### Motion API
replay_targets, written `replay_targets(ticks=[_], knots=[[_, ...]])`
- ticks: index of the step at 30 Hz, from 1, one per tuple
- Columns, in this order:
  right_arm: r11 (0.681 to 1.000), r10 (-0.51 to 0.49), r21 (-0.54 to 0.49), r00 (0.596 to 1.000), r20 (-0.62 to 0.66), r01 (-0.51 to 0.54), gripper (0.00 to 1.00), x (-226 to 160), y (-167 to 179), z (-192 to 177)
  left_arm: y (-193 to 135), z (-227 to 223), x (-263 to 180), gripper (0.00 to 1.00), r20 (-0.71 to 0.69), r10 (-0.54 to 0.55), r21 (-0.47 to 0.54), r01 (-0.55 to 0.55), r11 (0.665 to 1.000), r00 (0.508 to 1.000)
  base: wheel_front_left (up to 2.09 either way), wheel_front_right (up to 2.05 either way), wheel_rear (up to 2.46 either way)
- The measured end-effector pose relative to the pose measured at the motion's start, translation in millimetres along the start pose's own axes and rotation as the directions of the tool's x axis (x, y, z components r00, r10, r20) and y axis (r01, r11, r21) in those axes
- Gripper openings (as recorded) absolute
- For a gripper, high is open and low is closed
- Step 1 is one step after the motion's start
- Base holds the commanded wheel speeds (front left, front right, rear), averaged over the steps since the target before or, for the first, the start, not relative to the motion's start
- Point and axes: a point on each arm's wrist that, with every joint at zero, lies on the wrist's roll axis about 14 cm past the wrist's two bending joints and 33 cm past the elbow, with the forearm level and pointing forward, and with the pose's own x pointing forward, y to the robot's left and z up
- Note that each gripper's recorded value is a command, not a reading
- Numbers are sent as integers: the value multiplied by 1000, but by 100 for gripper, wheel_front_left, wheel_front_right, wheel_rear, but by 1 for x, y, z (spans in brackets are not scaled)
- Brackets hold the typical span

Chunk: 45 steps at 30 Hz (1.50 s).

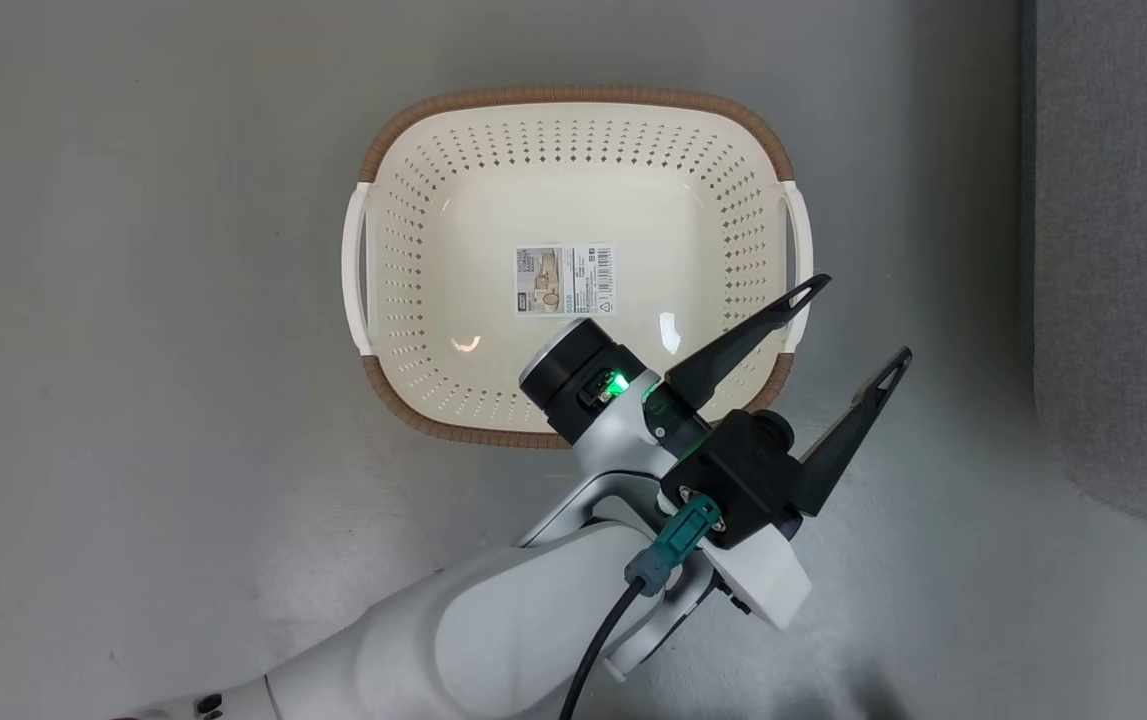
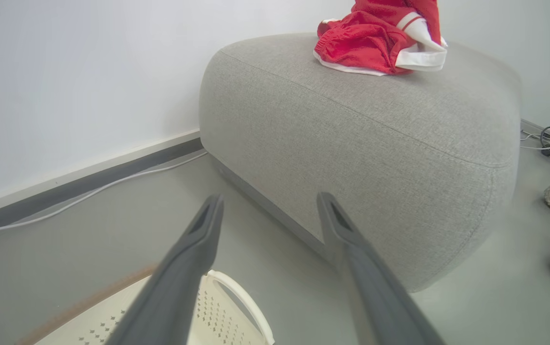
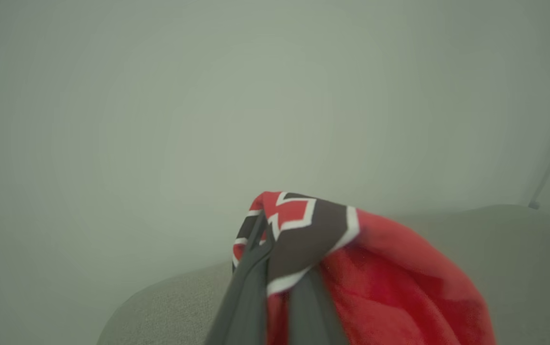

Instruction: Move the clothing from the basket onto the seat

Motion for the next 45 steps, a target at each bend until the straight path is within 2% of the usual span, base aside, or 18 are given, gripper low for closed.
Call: replay_targets(ticks=[5,12,13,14,15,16,17,22,30,38,45], knots=[[999,23,33,996,-85,-21,0,-18,3,-31,0,10,0,100,23,5,3,-5,1000,1000,0,0,0],[998,56,55,970,-239,-44,0,-59,5,-82,0,23,-1,100,50,13,15,-14,1000,999,0,0,0],[997,61,63,965,-256,-47,23,-64,7,-87,0,25,-2,100,52,14,16,-15,1000,999,0,0,0],[996,64,72,961,-268,-47,36,-68,9,-91,1,26,-3,100,55,18,16,-19,1000,998,0,0,0],[996,65,80,959,-275,-45,44,-71,9,-93,1,27,-4,100,55,23,15,-23,1000,998,0,0,0],[996,67,83,957,-282,-45,69,-75,9,-95,0,27,-5,100,55,26,14,-27,1000,998,0,0,0],[995,65,92,956,-287,-40,100,-78,8,-95,0,29,-6,100,57,28,17,-29,999,998,0,0,0],[990,75,134,946,-317,-33,100,-99,10,-101,-2,41,-11,100,77,38,33,-40,999,996,0,0,0],[983,110,175,945,-308,-58,100,-122,19,-90,-4,57,-21,100,105,68,33,-72,997,992,0,0,0],[960,214,237,941,-264,-151,100,-150,53,-67,1,75,-38,100,136,139,43,-146,988,981,0,0,0],[926,319,264,933,-165,-270,100,-167,89,-27,10,90,-62,100,171,211,60,-224,973,962,0,0,0]])
